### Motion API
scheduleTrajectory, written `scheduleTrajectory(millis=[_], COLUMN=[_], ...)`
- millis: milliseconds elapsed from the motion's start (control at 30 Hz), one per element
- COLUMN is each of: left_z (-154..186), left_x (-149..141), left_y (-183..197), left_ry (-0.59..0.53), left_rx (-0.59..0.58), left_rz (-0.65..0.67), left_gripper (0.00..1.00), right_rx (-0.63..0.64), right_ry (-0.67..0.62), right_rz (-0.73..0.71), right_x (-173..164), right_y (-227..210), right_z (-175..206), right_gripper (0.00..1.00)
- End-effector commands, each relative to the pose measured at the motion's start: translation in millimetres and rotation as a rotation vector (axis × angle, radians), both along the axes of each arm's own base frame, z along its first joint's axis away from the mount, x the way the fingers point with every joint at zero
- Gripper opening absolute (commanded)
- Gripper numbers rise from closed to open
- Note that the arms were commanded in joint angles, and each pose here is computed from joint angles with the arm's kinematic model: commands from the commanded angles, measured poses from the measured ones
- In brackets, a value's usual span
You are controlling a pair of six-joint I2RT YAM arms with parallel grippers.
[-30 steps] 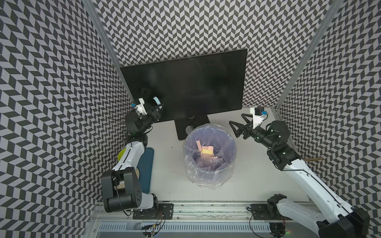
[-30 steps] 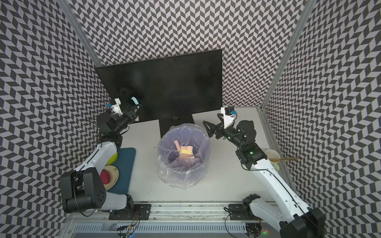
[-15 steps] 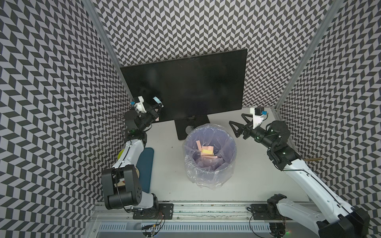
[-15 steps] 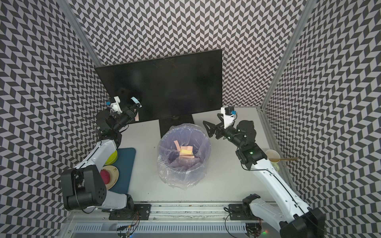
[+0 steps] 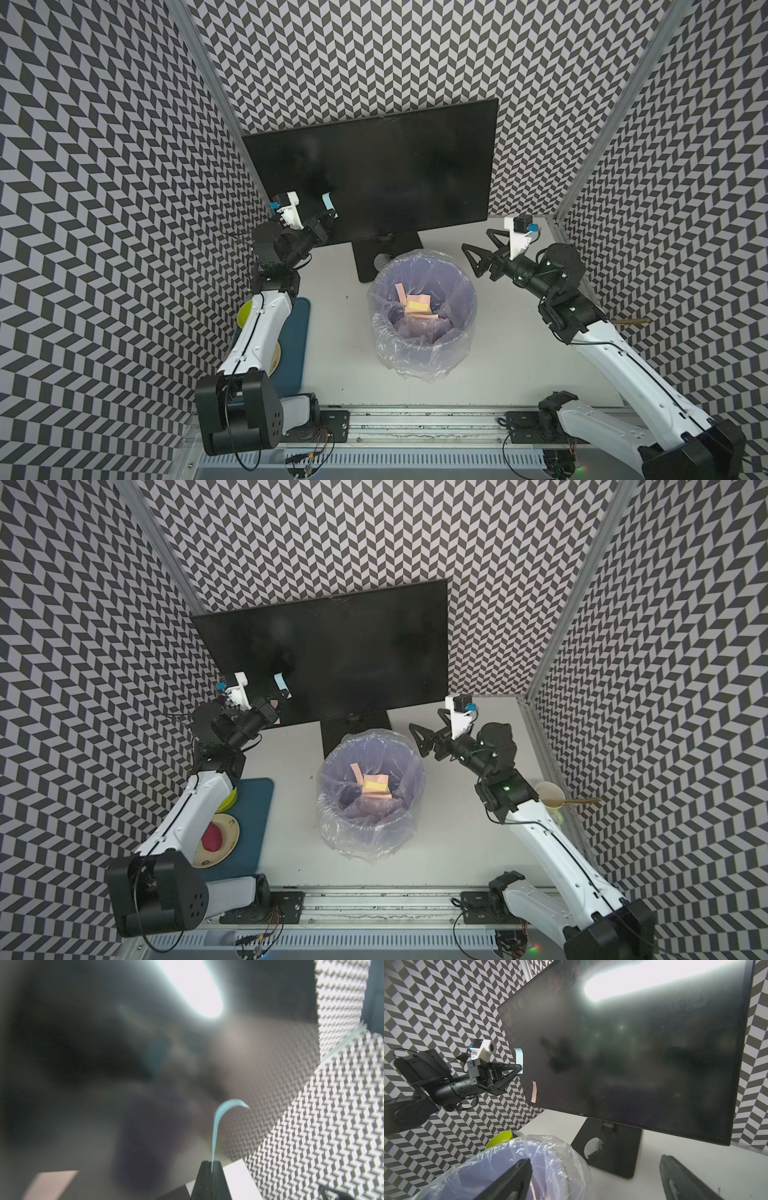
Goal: Remove the sticky note from the monitor
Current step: Tear off the sticky note from the monitor, then place the sticky note in the trash bin.
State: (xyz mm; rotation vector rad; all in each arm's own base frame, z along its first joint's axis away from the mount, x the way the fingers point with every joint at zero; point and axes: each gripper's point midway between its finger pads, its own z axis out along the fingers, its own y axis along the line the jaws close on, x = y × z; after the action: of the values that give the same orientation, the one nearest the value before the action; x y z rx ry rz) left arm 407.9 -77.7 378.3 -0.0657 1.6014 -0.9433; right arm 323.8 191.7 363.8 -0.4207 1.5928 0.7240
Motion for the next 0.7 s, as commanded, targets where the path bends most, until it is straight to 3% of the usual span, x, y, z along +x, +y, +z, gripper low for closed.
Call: scheduleTrajectory(millis=[0,267,467,667], left_z=[15.2,20.3,4.0,-26.2], left_x=[-16.2,-79.3,-128.4,-142.0], left_y=[-17.6,-115.8,-165.3,-195.7], left_ry=[-0.051,-0.187,-0.293,-0.247], left_rx=[0.148,0.505,0.677,0.78], left_rz=[0.008,-0.182,-0.304,-0.415], left_gripper=[0.0,0.0,0.01,0.18], right_rx=[0.028,0.03,0.03,0.028], right_ry=[-0.051,-0.053,-0.056,-0.056], right_rz=[0.018,0.018,0.023,0.033], right_x=[-4.1,-4.3,-4.4,-4.1], right_y=[2.4,2.5,3.1,4.9], right_z=[15.1,16.6,18.4,18.6], right_gripper=[0.99,0.99,0.99,0.99])
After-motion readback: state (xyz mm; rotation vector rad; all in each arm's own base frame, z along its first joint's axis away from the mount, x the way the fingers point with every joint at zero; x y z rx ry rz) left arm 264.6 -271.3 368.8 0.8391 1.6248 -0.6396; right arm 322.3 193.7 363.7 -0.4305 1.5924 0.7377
